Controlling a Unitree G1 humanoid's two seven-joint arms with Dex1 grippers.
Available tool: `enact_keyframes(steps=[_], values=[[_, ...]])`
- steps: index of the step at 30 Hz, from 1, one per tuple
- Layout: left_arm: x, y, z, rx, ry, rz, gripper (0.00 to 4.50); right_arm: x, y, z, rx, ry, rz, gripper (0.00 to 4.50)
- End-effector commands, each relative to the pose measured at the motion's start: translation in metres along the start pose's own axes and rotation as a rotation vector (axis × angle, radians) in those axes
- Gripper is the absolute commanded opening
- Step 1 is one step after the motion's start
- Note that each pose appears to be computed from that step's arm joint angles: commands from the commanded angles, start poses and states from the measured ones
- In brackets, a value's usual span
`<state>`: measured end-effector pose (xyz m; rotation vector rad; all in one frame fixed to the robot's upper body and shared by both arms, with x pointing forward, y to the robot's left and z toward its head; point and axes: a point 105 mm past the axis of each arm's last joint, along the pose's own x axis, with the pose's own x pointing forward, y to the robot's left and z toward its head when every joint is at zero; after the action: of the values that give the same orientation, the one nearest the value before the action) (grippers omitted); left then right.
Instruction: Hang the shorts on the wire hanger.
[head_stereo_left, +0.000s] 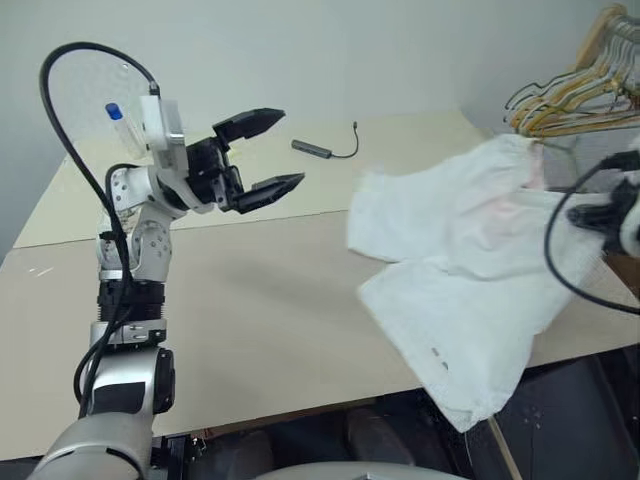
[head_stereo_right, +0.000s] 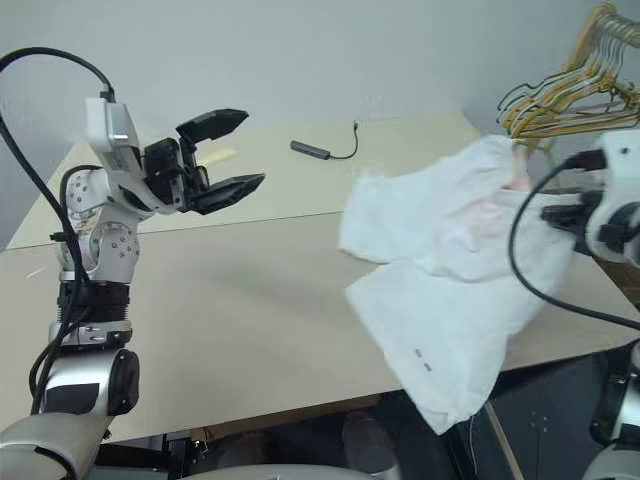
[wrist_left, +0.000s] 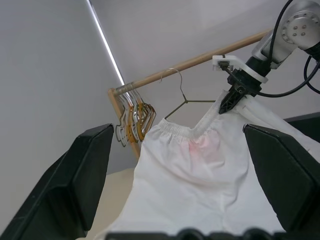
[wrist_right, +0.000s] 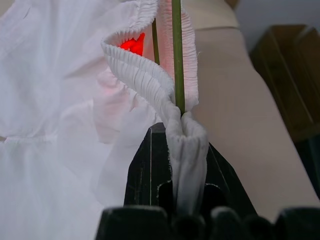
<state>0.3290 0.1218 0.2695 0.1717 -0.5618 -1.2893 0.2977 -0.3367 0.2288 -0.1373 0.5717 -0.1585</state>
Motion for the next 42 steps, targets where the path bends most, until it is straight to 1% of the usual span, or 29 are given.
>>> enact_keyframes(steps=[1,4,6,8,10,13,16,19,21,24,27,32,35,39,41,42], values=[[0.008,0.0,0.016,0.042,-0.047,-0.016,4.5,-0.015,-0.042,0.01,0.06,-0.047,-0.183,0.07],[0.009,-0.003,0.017,0.036,-0.06,-0.023,4.5,-0.019,-0.065,0.009,0.137,-0.037,-0.293,0.07],[0.008,-0.006,0.017,0.03,-0.067,-0.025,4.5,-0.018,-0.085,0.005,0.157,-0.027,-0.43,0.07],[0.007,-0.007,0.017,0.03,-0.068,-0.016,4.5,-0.017,-0.093,0.01,0.218,-0.071,-0.498,0.07],[0.006,-0.008,0.018,0.032,-0.071,-0.005,4.5,-0.015,-0.095,0.017,0.213,-0.116,-0.584,0.07],[0.006,-0.009,0.019,-0.003,-0.067,-0.001,4.5,-0.008,-0.09,0.026,0.31,-0.178,-0.616,0.07],[0.007,-0.011,0.019,0.004,-0.065,0.005,4.5,-0.001,-0.091,0.032,0.392,-0.216,-0.675,0.07],[0.008,-0.015,0.016,0.01,-0.051,-0.001,4.5,0.003,-0.097,0.038,0.458,-0.246,-0.731,0.07],[0.008,-0.017,0.016,0.011,-0.046,-0.003,4.5,0.005,-0.106,0.039,0.509,-0.245,-0.764,0.07],[0.007,-0.019,0.017,0.018,-0.035,-0.005,4.5,0.008,-0.121,0.035,0.605,-0.226,-0.779,0.07],[0.006,-0.021,0.016,0.022,-0.022,-0.007,4.5,0.013,-0.129,0.029,0.657,-0.185,-0.781,0.07],[0.002,-0.023,0.018,0.022,-0.019,-0.013,4.5,0.024,-0.134,0.016,0.782,-0.124,-0.75,0.07],[0.001,-0.027,0.02,0.015,-0.026,-0.035,4.5,0.03,-0.132,0.008,0.771,-0.057,-0.758,0.07],[0.001,-0.029,0.019,0.015,-0.025,-0.037,4.5,0.034,-0.129,0.006,0.774,-0.03,-0.757,0.07],[0.001,-0.029,0.019,0.015,-0.024,-0.037,4.5,0.036,-0.127,0.008,0.78,-0.046,-0.737,0.78],[0.0,-0.029,0.019,0.016,-0.024,-0.036,4.5,0.037,-0.127,0.009,0.775,-0.05,-0.737,1.06]])
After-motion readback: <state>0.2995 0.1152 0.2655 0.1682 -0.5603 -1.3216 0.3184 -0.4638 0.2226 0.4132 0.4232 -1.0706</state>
